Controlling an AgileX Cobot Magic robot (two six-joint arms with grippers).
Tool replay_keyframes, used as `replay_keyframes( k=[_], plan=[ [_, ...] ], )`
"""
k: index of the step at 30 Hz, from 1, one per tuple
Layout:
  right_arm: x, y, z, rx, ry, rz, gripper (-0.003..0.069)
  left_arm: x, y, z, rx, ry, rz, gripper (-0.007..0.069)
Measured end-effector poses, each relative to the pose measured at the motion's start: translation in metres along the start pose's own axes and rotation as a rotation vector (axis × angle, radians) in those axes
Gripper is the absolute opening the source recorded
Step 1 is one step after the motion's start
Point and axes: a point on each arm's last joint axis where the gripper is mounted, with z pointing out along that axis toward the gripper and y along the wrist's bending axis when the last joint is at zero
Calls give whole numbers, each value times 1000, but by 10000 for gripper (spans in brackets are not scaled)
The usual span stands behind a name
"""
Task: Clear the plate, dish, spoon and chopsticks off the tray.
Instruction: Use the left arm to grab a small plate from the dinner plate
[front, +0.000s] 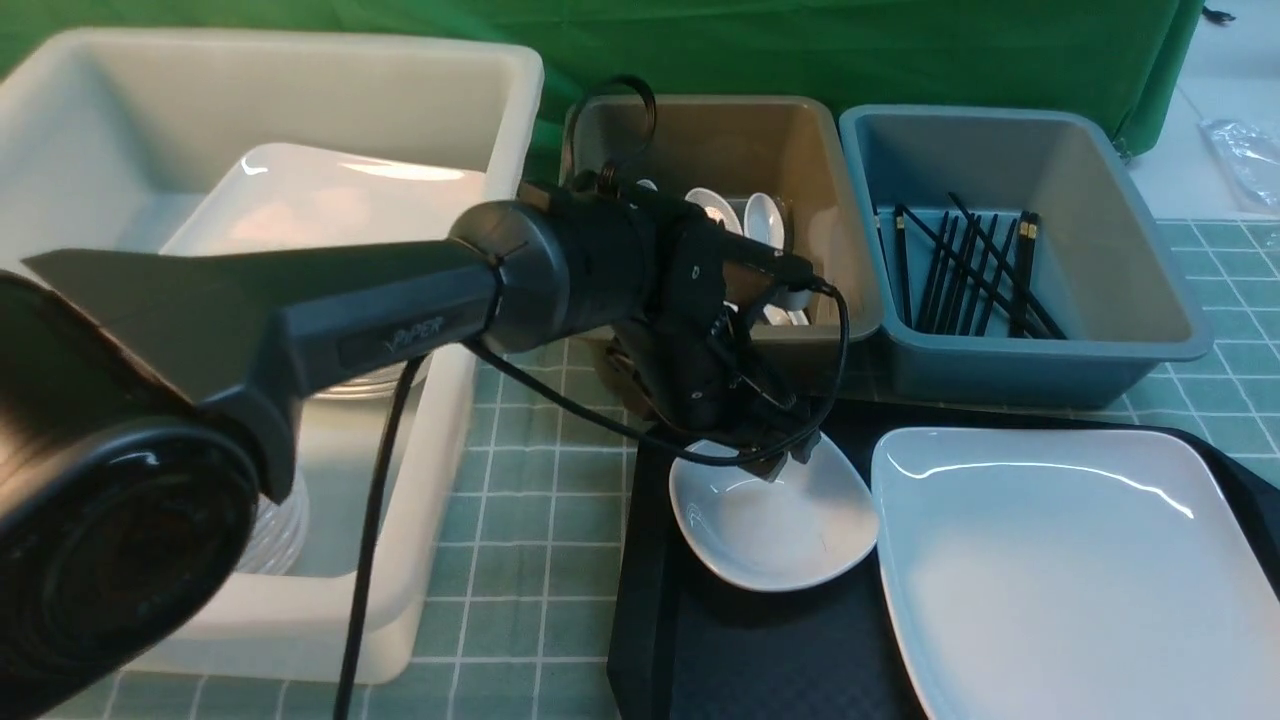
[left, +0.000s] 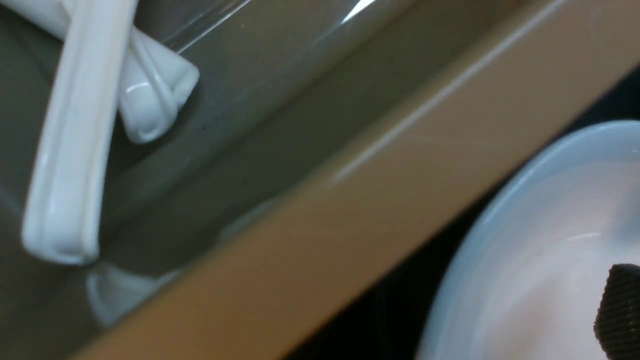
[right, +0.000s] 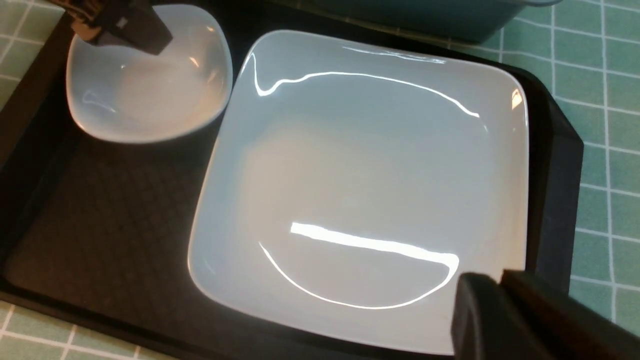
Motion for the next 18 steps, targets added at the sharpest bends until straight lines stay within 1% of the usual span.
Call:
replay_keyframes(
  k=[4,5,6,8,9,10,11,15,18],
  plan=[
    [0,0,0,0,0,0,89,2,-1,7,19,14,-18,566],
    [0,0,0,0,0,6,89,3,-2,9,31,30,-30,535],
    [0,0,0,0,0,6,89,4,-2,9,33,35,-31,524],
    [0,0,0,0,0,7,89,8,-3,11,39,72,-33,453],
    [0,0,0,0,0,8,89,10,-3,11,43,98,-33,371],
    [0,0,0,0,0,8,89,10,-3,11,43,105,-32,358],
    [0,0,0,0,0,8,90,13,-3,9,44,141,-46,200],
    [0,0,0,0,0,8,90,11,-4,-3,55,161,-85,120],
    [0,0,0,0,0,8,90,13,-6,-12,62,189,-96,108]
  ],
)
